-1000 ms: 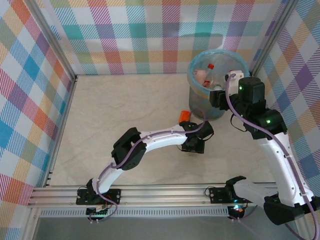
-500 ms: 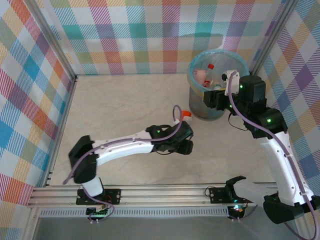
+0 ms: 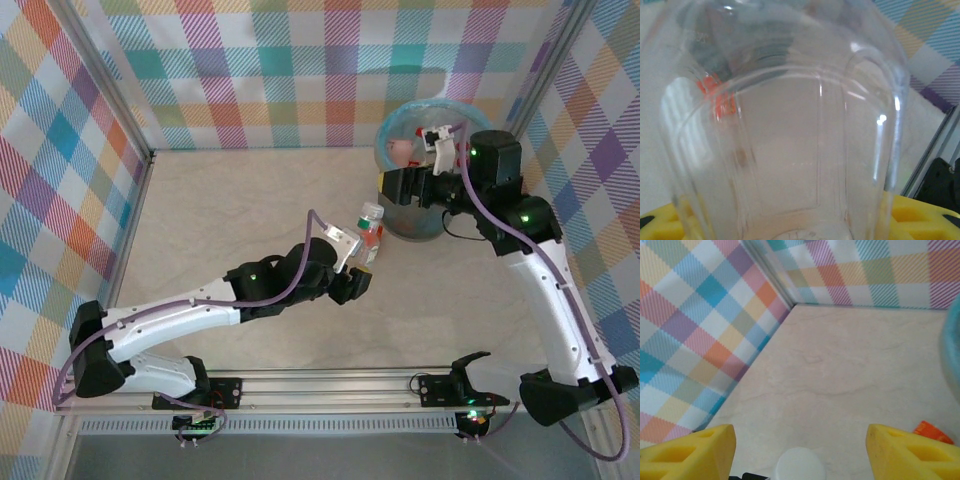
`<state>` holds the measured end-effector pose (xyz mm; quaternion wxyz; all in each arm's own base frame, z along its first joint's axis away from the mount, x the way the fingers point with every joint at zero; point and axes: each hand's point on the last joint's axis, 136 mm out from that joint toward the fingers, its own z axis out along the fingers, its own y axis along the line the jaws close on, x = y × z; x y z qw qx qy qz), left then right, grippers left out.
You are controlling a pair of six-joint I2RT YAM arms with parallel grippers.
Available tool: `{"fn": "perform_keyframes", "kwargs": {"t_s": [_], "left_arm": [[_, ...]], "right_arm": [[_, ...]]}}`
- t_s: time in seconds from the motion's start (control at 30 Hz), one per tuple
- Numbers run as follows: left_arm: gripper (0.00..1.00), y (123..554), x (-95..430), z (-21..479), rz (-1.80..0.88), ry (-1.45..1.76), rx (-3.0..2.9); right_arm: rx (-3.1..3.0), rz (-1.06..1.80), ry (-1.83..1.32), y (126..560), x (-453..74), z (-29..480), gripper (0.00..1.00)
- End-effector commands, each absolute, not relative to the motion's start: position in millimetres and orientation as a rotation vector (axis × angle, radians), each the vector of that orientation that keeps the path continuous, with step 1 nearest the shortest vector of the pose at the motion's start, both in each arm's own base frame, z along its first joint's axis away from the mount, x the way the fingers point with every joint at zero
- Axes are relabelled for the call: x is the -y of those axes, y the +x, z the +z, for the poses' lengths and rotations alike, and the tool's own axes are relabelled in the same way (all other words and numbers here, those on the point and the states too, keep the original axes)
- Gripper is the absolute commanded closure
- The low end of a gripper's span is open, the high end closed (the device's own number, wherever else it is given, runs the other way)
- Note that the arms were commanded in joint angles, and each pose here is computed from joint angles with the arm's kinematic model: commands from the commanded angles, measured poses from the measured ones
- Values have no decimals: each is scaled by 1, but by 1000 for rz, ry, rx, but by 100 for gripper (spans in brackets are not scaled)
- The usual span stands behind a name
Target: Put the plastic bottles in the bin
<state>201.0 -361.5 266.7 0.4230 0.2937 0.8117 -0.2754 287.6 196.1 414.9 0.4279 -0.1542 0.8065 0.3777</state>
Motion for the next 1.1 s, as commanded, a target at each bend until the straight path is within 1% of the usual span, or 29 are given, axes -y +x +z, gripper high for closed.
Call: {"fn": "perform_keyframes", "kwargs": {"t_s": [0.0,0.13,0.27,0.4,0.6,0.73,0.87,0.93,0.97,1.0,1.07], "left_arm": [[53,201,369,301,-709,780,-1876],[54,209,374,314,-698,797,-1853],[54,217,375,324,-717,784,-1838],[54,226,373,334,-743,755,-1818],[54,236,372,343,-758,745,-1811],[54,242,373,345,-764,740,-1813],[53,248,374,349,-763,731,-1813],[50,252,373,353,-760,717,-1808],[47,254,372,356,-761,708,-1804],[41,256,372,360,-761,701,-1797],[25,261,369,370,-750,674,-1779]], "right_arm": [[-1984,1089,-462,275,-213,430,29],[-2013,1161,-502,275,-223,424,28],[-2043,1223,-543,274,-231,419,31],[-2068,1216,-557,275,-232,416,33],[-2059,1249,-591,275,-237,416,47],[-2058,1254,-608,278,-239,418,53],[-2048,1217,-607,283,-237,422,69],[-2047,1162,-589,289,-233,425,74],[-2044,1130,-578,292,-231,427,75],[-2034,1098,-571,295,-229,431,77],[-2015,1021,-550,303,-223,439,79]]}}
